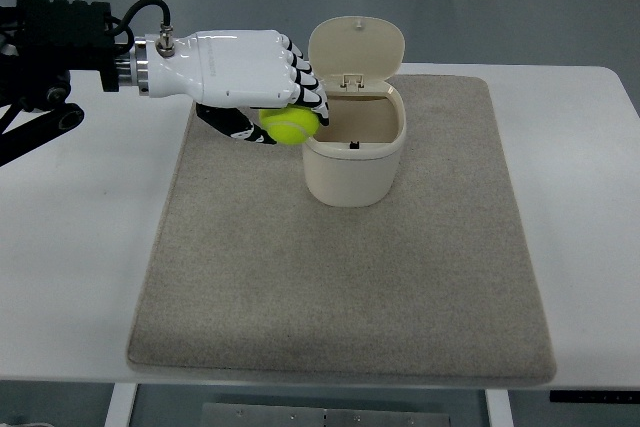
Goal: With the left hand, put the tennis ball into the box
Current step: 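Lift the ball and carry it over the cream bin opening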
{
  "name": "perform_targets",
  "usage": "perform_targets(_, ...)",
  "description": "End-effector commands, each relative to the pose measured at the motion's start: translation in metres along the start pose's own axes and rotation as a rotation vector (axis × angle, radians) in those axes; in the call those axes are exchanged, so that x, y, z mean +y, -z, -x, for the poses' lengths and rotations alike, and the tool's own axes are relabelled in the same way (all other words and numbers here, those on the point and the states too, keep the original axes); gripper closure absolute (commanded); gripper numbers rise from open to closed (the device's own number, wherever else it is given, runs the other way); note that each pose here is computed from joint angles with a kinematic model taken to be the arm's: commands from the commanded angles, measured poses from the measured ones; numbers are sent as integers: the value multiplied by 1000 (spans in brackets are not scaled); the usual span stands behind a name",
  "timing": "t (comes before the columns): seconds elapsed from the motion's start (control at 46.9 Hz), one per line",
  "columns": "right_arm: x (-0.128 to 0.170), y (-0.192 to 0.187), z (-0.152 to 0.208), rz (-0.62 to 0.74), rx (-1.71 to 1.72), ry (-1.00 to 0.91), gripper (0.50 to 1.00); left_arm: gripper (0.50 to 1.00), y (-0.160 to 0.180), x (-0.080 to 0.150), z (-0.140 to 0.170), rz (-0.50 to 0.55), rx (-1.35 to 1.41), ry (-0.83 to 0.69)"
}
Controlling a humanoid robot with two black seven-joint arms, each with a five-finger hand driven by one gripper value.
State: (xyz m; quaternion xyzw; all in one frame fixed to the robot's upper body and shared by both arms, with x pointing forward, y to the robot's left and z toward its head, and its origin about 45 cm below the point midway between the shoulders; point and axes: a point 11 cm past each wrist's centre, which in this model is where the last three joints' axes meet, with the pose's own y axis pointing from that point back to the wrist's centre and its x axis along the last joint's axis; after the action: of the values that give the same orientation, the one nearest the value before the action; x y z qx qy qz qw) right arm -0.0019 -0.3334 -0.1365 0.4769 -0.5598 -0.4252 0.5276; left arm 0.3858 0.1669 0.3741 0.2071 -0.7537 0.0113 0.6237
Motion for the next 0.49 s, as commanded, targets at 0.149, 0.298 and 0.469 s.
perform_targets(0.149, 0, 0, 0, 0, 0, 0, 599, 1000, 11, -25, -6, -5, -27, -7)
perform_targets(0.298, 0, 0, 0, 0, 0, 0, 599, 1000, 10, -39, -2, 3, -34, 0)
perform_targets(0.469, 0, 0, 0, 0, 0, 0, 599, 1000, 8, -52, -2, 16, -26, -9)
